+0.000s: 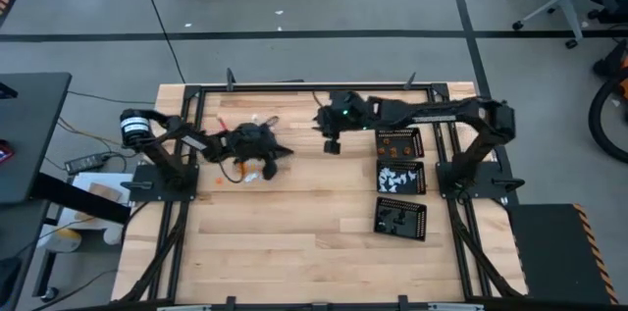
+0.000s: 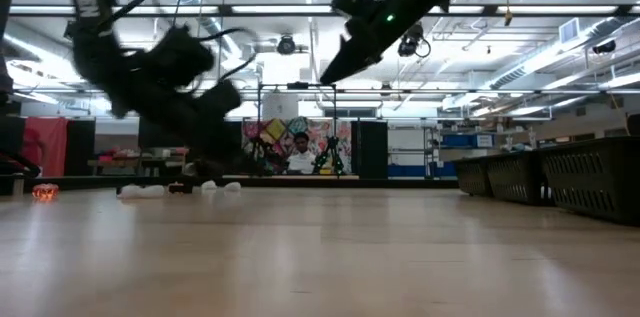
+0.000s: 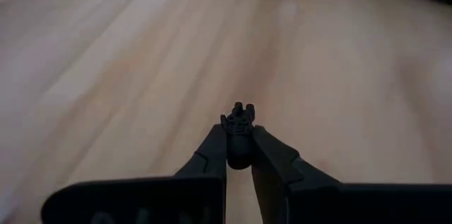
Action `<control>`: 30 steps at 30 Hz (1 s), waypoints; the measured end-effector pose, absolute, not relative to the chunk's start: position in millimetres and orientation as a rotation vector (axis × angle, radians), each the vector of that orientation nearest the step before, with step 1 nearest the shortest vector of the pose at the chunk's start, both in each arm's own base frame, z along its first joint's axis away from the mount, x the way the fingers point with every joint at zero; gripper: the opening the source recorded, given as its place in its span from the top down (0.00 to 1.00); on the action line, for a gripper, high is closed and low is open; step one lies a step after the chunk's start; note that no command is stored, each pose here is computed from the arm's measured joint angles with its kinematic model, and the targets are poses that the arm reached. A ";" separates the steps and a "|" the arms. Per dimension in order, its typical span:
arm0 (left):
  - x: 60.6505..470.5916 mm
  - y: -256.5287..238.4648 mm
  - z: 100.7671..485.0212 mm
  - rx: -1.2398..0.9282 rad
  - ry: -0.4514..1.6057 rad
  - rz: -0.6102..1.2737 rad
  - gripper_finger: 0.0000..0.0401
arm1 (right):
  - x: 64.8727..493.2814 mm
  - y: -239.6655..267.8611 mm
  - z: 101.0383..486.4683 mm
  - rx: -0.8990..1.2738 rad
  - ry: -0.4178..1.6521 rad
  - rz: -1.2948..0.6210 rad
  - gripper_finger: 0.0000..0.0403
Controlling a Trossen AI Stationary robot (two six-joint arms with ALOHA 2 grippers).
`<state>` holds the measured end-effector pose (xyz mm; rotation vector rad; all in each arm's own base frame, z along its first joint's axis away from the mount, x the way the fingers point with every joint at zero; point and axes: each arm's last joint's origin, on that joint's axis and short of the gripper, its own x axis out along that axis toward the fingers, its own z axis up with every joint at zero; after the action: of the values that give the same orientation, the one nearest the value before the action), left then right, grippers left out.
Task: Sort Halloween decoration
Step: Put the black skeleton toy into the bottom black bin
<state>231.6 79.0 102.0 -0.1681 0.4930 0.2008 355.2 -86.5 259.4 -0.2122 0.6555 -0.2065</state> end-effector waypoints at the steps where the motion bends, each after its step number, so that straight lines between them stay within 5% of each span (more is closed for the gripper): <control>1: 243.8 76.7 105.7 -0.144 0.495 0.172 0.92 | 349.5 -88.1 265.2 -0.202 0.661 -0.224 0.69; 15: 425.7 45.3 131.0 -0.035 0.329 -0.309 0.92 | 248.6 -82.9 336.4 -0.079 0.750 -0.502 0.69; 30: 520.9 -10.5 152.6 0.026 0.285 -0.545 0.92 | 212.9 -73.6 335.5 -0.028 0.659 -0.555 0.69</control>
<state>520.9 -10.5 152.6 0.0255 0.2855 -0.5451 212.9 -73.6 335.5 -0.0279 0.6590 -0.5555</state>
